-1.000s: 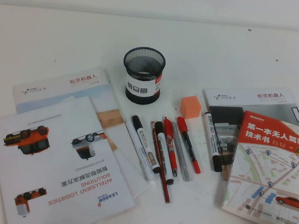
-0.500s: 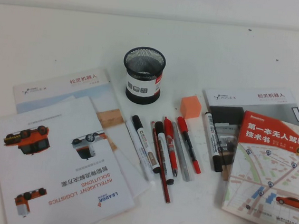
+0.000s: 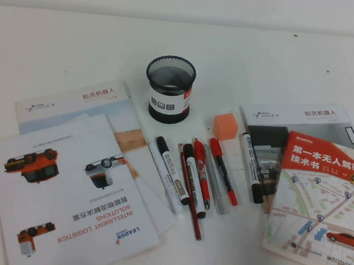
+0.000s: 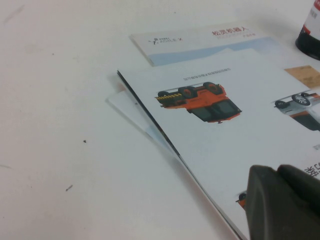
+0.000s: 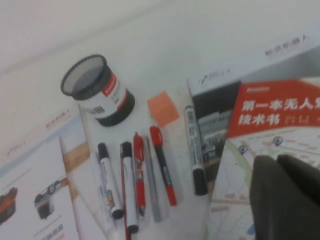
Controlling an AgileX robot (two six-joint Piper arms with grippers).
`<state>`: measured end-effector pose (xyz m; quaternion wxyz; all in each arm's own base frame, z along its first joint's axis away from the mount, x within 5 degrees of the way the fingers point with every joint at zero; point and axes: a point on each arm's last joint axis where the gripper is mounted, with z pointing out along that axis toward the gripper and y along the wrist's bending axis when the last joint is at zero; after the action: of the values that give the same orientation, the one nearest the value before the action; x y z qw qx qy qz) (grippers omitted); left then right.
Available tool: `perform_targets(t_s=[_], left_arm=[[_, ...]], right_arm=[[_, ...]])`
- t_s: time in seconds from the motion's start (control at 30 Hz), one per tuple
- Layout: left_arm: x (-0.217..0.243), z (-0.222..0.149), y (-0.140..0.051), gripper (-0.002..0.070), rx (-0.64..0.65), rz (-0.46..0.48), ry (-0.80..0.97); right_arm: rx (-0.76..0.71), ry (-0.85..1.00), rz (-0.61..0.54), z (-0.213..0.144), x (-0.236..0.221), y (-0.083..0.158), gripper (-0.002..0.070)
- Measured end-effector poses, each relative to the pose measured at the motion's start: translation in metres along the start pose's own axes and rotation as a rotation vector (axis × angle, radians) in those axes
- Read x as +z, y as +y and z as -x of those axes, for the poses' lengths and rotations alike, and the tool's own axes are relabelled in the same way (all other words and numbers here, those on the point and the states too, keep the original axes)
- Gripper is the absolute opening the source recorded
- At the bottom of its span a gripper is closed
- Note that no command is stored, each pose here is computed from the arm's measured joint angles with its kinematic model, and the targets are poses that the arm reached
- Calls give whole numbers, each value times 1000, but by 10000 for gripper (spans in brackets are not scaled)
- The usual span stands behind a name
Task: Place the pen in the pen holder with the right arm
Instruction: Pick up the pen on the table
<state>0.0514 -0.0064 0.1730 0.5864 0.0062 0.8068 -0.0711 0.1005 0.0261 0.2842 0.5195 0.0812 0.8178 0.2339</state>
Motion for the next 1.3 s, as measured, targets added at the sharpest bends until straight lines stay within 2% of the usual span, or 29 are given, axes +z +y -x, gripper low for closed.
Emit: perform_targets(t_s=[0.13, 0.4, 0.57, 0.77, 0.87, 1.03, 1.07, 1.13, 1.3], left_arm=[[0, 0, 0, -3, 0, 0, 0], [0, 0, 0, -3, 0, 0, 0], [0, 0, 0, -2, 0, 0, 0], [0, 0, 0, -2, 0, 0, 0], [0, 0, 0, -3, 0, 0, 0], [0, 0, 0, -3, 0, 0, 0], [0, 0, 0, -3, 0, 0, 0], [0, 0, 0, -3, 0, 0, 0], [0, 0, 0, -2, 0, 0, 0]], right_arm=[[39, 154, -2, 17, 27, 2, -20], [-49, 525, -4, 43, 80, 15, -20], [-165, 732, -40, 44, 132, 39, -20], [-343, 1035, -122, 25, 204, 61, -5], [-398, 1085, -142, 21, 233, 74, 67], [-462, 1073, -180, 19, 266, 88, 287], [-470, 1073, -187, 17, 271, 89, 312], [-477, 1062, -204, 17, 282, 89, 345], [-481, 1061, -232, 11, 307, 87, 365]])
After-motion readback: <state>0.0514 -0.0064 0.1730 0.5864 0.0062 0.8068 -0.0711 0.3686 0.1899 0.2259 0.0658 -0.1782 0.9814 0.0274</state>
